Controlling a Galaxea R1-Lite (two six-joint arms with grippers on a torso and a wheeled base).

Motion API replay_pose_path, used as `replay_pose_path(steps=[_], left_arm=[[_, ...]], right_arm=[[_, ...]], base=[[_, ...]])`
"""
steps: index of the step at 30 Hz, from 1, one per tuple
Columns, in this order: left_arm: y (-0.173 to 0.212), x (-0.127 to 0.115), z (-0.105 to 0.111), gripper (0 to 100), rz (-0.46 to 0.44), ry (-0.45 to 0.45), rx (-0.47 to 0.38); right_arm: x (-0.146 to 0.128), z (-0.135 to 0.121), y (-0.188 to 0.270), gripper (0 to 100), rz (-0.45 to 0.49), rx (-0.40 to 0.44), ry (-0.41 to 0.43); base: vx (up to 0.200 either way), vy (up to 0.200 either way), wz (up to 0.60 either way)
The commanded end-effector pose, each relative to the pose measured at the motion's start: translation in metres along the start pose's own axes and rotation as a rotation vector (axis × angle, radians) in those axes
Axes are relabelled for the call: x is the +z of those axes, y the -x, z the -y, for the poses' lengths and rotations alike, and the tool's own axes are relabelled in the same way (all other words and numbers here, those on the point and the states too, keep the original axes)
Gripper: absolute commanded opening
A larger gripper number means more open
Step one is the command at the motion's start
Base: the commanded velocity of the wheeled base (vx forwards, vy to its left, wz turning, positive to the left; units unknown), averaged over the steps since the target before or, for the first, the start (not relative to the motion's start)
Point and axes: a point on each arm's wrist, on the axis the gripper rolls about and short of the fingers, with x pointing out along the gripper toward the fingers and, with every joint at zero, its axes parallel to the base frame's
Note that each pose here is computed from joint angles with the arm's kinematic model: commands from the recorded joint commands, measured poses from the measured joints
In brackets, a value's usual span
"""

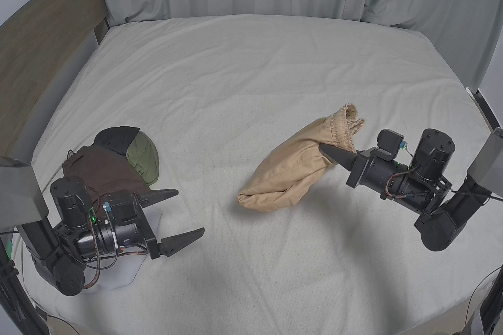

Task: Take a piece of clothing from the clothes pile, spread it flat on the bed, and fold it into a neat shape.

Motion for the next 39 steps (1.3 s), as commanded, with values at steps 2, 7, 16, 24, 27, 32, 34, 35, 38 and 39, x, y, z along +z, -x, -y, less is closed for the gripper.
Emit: replay_pose_path(steps=[2,7,16,24,27,32,34,35,38,39], left_arm=[[0.002,0.000,-0.002,100,0.000,0.000,0.009],[0.002,0.000,-0.002,100,0.001,-0.001,0.009],[0.002,-0.001,-0.001,100,-0.002,0.000,0.008],[0.001,-0.001,-0.002,100,-0.003,0.001,0.008],[0.001,-0.001,-0.002,100,-0.003,0.001,0.008],[0.002,-0.001,-0.001,100,-0.004,0.002,0.008],[0.002,-0.002,-0.001,100,-0.006,0.003,0.008],[0.002,-0.002,-0.001,100,-0.008,0.005,0.006],[0.002,-0.002,0.000,100,-0.010,0.007,0.004],[0.002,-0.002,0.000,100,-0.010,0.007,0.004]], right_arm=[[0.001,0.008,-0.013,0,0.017,0.004,0.008],[0.003,0.015,-0.025,0,0.030,0.024,0.014],[0.012,0.021,-0.043,0,0.023,0.028,0.000],[0.022,0.037,-0.069,0,0.034,0.023,-0.007],[0.027,0.043,-0.078,0,0.041,0.019,-0.004],[0.033,0.051,-0.090,0,0.039,0.010,-0.006],[0.037,0.054,-0.096,0,0.040,0.007,-0.006],[0.037,0.055,-0.098,0,0.040,0.007,-0.006],[0.038,0.059,-0.106,0,0.033,0.004,-0.009],[0.038,0.061,-0.109,0,0.033,0.004,-0.009]], base=[[0.000,0.000,0.00],[0.000,0.000,0.00],[0.000,0.000,0.00],[0.000,0.000,0.00],[0.000,0.000,0.00],[0.000,0.000,0.00],[0.000,0.000,0.00],[0.000,0.000,0.00],[0.000,0.000,0.00],[0.000,0.000,0.00]])
